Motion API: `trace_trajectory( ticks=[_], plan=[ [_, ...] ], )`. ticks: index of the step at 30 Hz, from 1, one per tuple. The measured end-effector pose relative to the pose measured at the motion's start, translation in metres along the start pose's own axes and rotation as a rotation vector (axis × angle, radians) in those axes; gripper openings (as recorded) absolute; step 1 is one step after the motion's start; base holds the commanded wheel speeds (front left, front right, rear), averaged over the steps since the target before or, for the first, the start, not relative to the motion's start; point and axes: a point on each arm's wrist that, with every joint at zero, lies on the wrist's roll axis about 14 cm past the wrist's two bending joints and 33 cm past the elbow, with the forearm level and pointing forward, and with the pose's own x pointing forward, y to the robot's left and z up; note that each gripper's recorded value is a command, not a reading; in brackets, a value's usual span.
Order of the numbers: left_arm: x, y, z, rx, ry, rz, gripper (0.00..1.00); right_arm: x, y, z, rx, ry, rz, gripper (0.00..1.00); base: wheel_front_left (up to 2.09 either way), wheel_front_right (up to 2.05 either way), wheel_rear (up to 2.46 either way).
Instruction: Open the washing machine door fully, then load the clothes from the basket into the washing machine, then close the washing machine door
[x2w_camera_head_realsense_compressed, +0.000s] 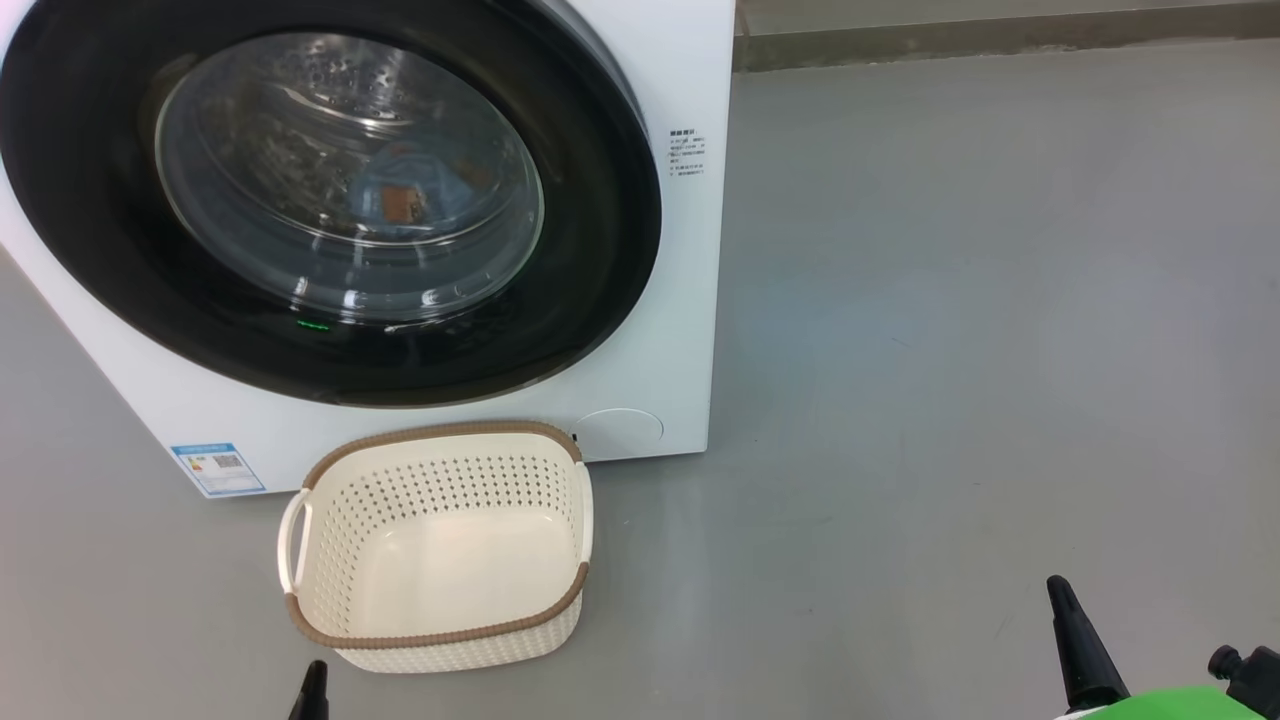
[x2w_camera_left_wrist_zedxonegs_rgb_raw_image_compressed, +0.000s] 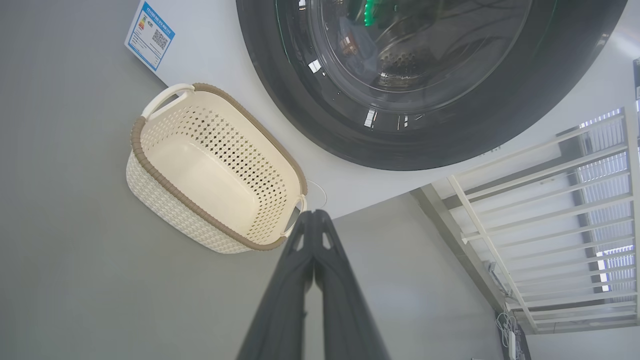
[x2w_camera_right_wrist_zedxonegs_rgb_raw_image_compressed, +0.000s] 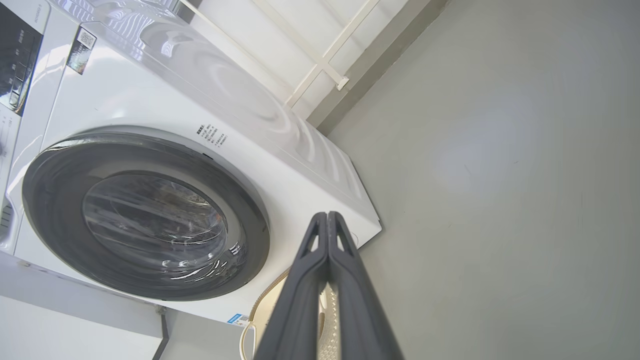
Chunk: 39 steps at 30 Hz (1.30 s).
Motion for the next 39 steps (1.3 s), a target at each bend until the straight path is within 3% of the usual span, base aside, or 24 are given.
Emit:
trace_trajectory(
  ticks=[39],
  plan=[
    [0.023, -0.020, 0.016, -0.391, 0.018, -0.071, 0.00, 0.012, 0.011, 0.005, 0.464, 0.016, 0.023, 0.00, 0.00, 0.00, 0.00]
  ],
)
